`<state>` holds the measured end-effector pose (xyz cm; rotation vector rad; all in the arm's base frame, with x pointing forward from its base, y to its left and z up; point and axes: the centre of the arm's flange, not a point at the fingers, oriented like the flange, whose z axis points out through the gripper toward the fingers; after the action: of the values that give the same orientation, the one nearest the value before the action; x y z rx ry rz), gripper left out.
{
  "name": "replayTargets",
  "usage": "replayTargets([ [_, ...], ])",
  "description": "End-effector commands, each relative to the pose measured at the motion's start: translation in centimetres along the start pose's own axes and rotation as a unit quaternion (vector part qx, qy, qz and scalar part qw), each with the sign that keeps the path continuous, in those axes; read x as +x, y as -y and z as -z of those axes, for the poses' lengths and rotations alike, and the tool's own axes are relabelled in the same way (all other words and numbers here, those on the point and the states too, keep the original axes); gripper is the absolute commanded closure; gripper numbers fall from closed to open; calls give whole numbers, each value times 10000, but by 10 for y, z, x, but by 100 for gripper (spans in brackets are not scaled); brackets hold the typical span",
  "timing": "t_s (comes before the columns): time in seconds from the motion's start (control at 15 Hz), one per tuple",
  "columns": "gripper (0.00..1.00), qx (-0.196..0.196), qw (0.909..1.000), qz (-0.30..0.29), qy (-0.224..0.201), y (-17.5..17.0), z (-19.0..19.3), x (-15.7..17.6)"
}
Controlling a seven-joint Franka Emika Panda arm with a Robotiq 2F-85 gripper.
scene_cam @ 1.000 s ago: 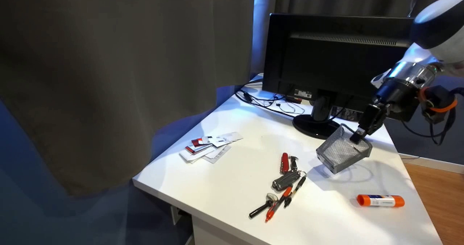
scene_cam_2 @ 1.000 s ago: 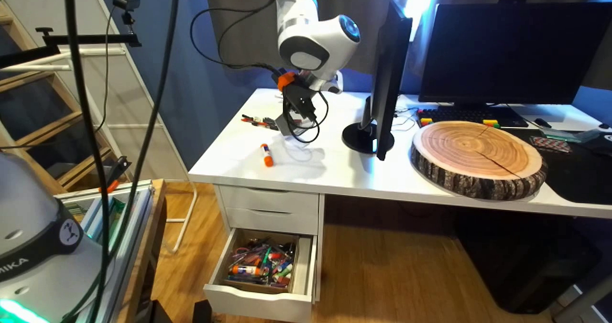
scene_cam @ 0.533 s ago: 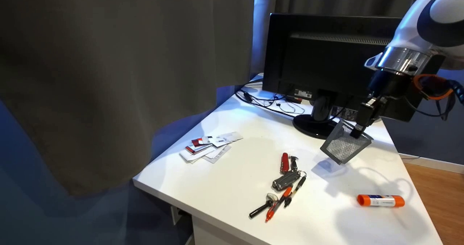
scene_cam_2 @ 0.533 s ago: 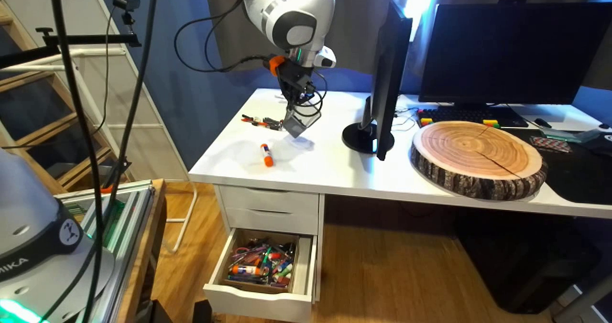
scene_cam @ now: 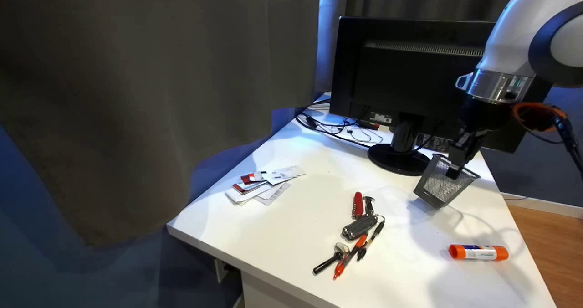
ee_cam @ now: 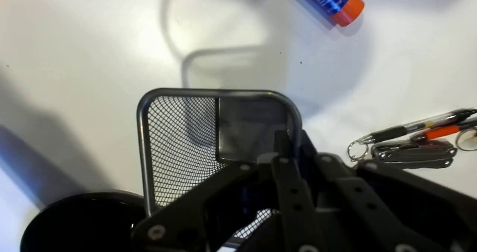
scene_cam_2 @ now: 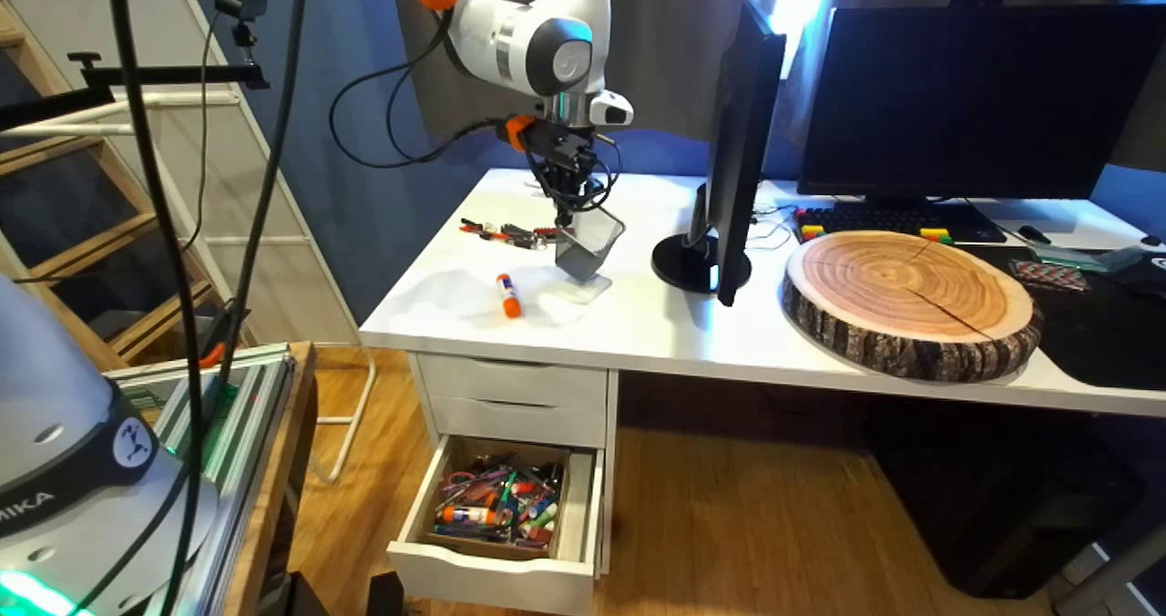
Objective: Turn the grey basket over and then put the orange glue stick in an upright position
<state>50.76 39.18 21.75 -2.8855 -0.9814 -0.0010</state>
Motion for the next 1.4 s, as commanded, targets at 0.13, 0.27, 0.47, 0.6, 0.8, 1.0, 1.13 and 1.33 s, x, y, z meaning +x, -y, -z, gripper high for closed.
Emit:
replayTargets([
  [0.13, 98, -276, 9995, -67, 149, 11, -16, 10],
  [0.27, 93, -295, 9994, -70, 192, 13, -22, 10],
  [0.47, 63, -279, 9994, -146, 116, 11, -13, 10],
  [0.6, 49, -279, 9991, -323, 64, 7, -4, 8],
  [0.8, 29, -97, 9956, -928, 66, -4, 10, 0],
  [1.0, 8, 158, 9853, -1679, 287, -15, 23, -13],
  [1.13, 0, 271, 9753, -2131, 510, -21, 29, -24],
  [1.33, 0, 663, 9570, -2728, 732, -29, 36, -41],
])
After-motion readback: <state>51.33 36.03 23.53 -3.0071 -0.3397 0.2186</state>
